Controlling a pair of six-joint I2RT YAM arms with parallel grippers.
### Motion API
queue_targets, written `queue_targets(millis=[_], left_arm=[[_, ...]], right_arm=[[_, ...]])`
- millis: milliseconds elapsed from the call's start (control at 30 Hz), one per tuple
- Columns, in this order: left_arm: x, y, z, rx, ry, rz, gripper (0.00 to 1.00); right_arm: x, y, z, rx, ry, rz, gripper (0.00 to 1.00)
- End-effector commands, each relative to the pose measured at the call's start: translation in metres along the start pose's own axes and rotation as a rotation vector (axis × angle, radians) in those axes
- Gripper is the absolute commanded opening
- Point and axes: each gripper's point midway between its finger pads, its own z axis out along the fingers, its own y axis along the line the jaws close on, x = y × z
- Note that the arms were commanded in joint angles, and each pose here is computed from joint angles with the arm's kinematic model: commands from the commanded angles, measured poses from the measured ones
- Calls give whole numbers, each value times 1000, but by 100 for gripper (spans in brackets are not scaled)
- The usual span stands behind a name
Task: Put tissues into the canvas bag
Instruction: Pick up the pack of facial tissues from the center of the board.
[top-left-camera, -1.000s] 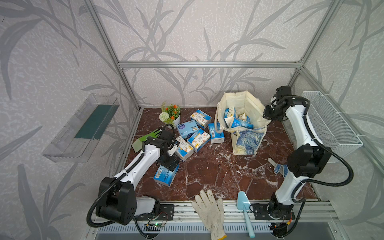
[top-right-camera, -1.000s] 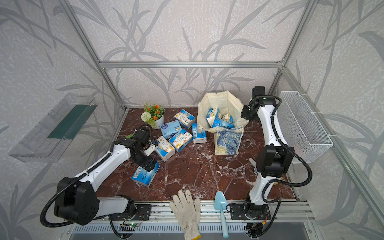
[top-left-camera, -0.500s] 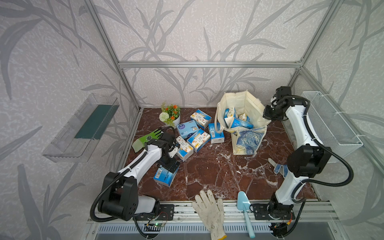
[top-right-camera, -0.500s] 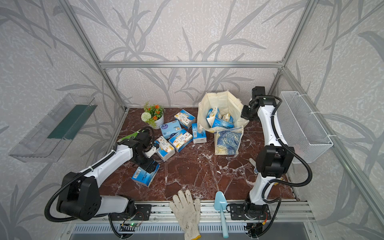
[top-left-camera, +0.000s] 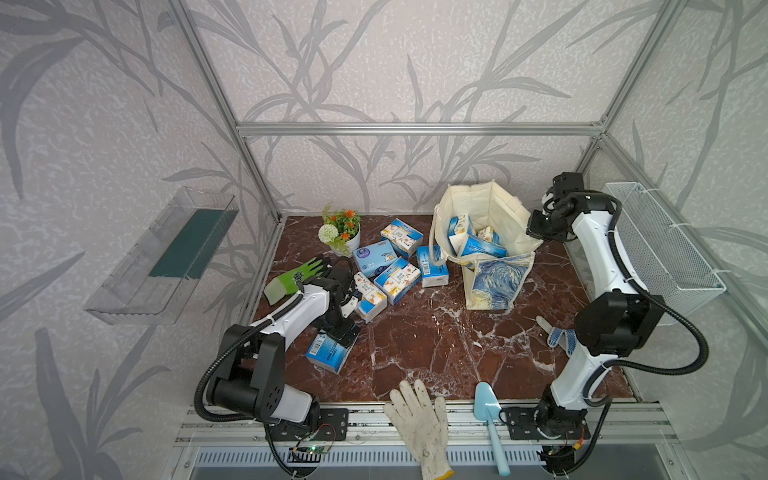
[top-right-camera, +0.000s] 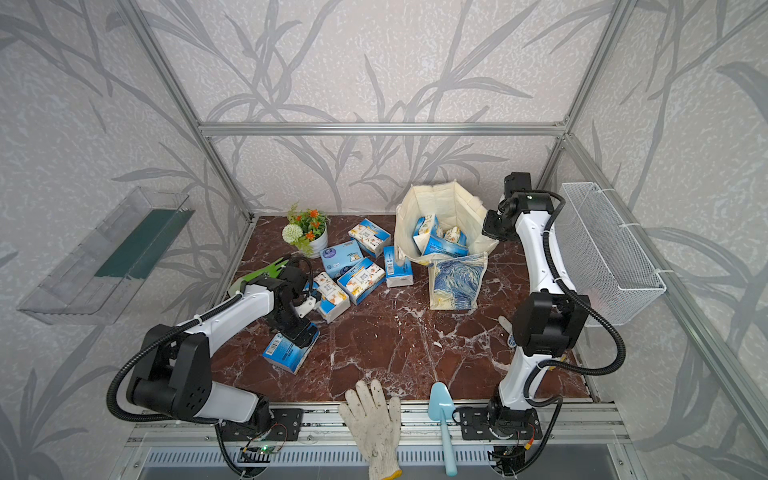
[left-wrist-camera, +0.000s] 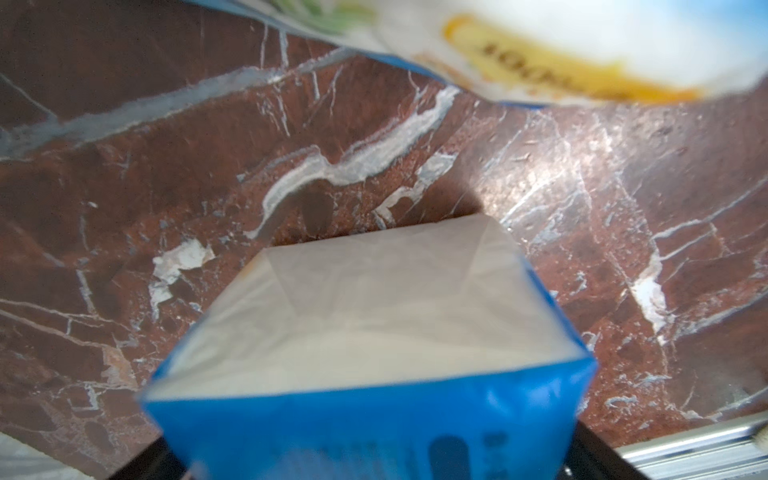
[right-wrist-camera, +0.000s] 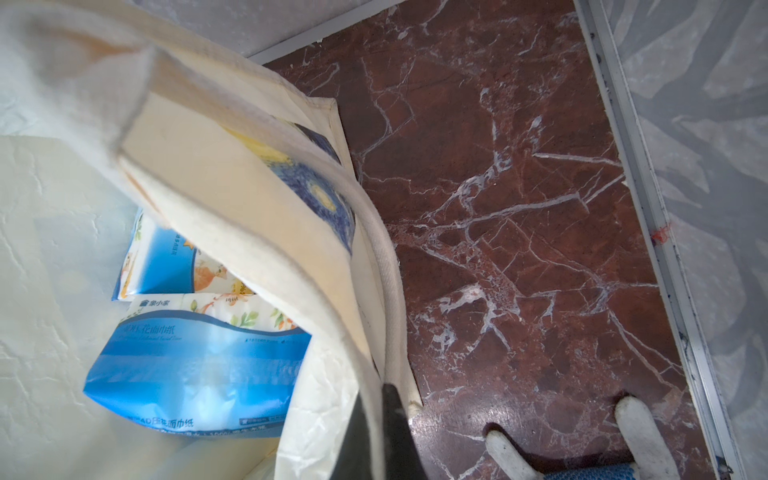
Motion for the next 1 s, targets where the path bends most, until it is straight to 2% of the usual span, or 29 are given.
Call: queue_targets(millis=[0,100,133,200,233,433,667,833,967], left_arm=[[-6,1,1,3,-26,-2,91],[-8,3,0,-5,-28,-13,79],[-8,4,1,-10,-28,-16,72],[-9,5,-1,-17,-26,-20,52],[-8,5,-2,-12,-22,-18,48],[-12,4,-33,-9,-59,-13,49],[-23,8,-100,-19,-124,10,50],[-59,5,-164,16,-289,14,51],[-110,5,-216,39,-424,-1,51]], right_arm=[[1,-3,-11,1,-13,-14,0],[0,-4,-13,0,-17,-15,0],[0,-4,-13,0,-15,-13,0],[0,-4,-13,-3,-15,-12,0],[1,-5,-13,-3,-14,-12,0],[1,-4,-11,-8,-11,-13,0],[1,-4,-7,-13,-7,-12,0],[1,-4,-6,-13,-4,-11,0],[1,-4,-5,-14,-1,-10,0]])
